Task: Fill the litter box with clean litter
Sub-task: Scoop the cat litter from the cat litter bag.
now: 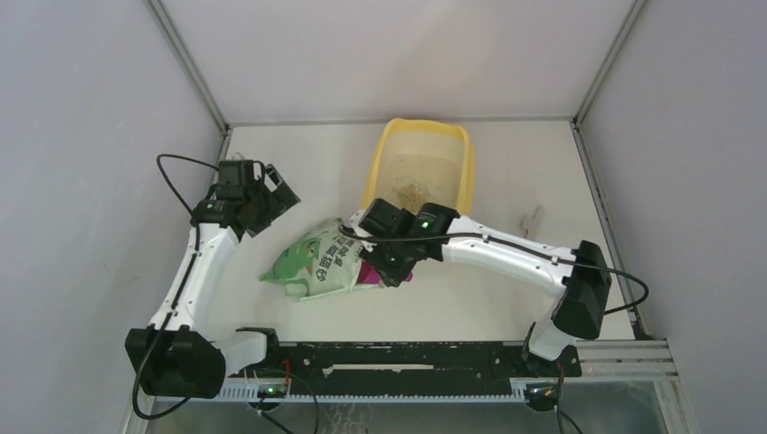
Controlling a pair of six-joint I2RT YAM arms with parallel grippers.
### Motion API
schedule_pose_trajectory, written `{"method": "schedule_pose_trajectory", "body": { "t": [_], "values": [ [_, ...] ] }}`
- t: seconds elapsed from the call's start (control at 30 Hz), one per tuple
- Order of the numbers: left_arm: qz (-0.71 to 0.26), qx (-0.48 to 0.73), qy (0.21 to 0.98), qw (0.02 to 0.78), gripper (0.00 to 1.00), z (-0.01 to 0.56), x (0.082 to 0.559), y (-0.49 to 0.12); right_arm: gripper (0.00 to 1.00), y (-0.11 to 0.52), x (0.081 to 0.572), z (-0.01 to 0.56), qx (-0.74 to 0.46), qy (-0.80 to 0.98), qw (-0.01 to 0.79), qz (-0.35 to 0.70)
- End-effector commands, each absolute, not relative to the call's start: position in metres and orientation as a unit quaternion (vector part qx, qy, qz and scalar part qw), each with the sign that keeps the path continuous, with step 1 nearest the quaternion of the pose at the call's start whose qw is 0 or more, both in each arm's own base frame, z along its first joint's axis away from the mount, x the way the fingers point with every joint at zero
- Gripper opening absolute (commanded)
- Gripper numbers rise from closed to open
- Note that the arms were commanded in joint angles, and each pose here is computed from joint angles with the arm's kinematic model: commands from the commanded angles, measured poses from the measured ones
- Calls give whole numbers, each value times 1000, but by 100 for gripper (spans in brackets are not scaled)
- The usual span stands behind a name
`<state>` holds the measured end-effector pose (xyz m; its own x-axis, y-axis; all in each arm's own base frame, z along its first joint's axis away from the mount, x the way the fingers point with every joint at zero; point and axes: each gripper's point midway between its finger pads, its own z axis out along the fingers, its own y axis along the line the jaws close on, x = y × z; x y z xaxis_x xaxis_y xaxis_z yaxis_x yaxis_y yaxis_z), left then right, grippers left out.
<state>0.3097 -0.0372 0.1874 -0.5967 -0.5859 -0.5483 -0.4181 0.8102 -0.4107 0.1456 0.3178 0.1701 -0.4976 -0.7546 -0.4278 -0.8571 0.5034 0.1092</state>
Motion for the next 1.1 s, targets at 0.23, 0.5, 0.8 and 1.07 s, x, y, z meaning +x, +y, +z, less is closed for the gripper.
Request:
{"method": "schedule_pose_trajectory", "body": {
  "t": [0.23,0.5,0.8,1.07],
  "values": [
    [-86,-308,887,334,100,161,311,-25,0,370,179,148,-403,874,220,162],
    [-50,-337,890,304,100,137,303,-15,0,395,187,113,-413,874,203,153],
    [-46,-350,908,227,100,91,297,-24,0,407,190,107,-413,862,236,174],
    [-63,-342,911,222,100,87,294,-31,0,427,203,99,-383,830,342,219]
  ]
}}
